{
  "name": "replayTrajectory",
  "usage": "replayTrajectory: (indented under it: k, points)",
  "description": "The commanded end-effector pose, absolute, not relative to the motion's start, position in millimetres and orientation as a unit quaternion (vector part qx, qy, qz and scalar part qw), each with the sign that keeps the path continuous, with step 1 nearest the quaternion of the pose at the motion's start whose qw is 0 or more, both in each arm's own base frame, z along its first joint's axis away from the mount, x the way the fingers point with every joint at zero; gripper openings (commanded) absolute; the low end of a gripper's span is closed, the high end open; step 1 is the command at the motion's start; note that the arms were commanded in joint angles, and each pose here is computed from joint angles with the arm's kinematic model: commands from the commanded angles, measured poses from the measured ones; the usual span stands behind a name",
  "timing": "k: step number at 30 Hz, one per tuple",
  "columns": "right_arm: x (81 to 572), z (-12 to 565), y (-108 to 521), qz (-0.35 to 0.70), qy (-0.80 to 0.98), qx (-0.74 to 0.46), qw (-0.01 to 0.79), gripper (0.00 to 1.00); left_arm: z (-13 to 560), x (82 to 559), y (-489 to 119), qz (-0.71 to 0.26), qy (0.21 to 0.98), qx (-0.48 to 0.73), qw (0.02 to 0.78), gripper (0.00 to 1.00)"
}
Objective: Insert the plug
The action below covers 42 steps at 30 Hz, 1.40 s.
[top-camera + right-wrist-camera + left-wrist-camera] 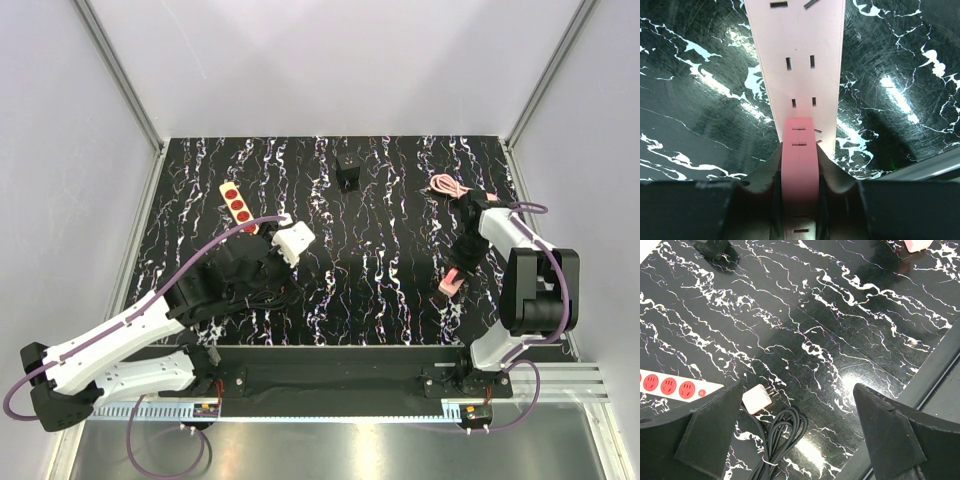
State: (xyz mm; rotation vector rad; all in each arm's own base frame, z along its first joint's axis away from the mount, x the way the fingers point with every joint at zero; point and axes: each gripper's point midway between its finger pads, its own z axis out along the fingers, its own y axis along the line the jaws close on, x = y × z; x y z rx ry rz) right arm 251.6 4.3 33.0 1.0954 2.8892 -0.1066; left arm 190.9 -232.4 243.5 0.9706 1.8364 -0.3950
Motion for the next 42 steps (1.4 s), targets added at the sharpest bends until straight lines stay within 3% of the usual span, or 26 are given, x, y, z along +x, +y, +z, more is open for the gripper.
replayTrajectory:
  k: [1, 26, 29, 30, 31, 34, 42]
  points:
    - [214.2, -19.1, 9.6, -0.059, 0.931, 0.358, -0.043, 0.00, 249.3, 192.2, -235.0, -0.166, 0.747, 0.401, 0.504, 0.99]
    - [223.1, -9.8, 27.6, -0.036, 0.932, 0.360, -0.023, 0.00, 252.5, 191.7, -231.9, -0.164, 0.745, 0.399, 0.509, 0.99]
    - [230.6, 0.1, 26.5, -0.026, 0.931, 0.363, -0.008, 0.14, 252.5, 191.6, -232.9, -0.166, 0.745, 0.399, 0.509, 0.99]
    - [234.9, 3.8, 26.8, -0.023, 0.932, 0.361, -0.002, 0.27, 251.8, 191.2, -233.2, -0.167, 0.745, 0.400, 0.507, 0.99]
    - [237.0, 6.4, 26.4, -0.021, 0.933, 0.360, 0.002, 0.33, 251.3, 191.3, -233.4, -0.166, 0.745, 0.400, 0.507, 0.99]
    - [241.2, 11.6, 26.0, -0.020, 0.934, 0.356, 0.007, 0.45, 251.3, 191.3, -233.4, -0.166, 0.745, 0.400, 0.507, 0.99]
    - [249.2, 28.8, 19.5, -0.029, 0.935, 0.352, 0.031, 0.49, 250.7, 191.5, -233.1, -0.165, 0.745, 0.401, 0.506, 0.99]
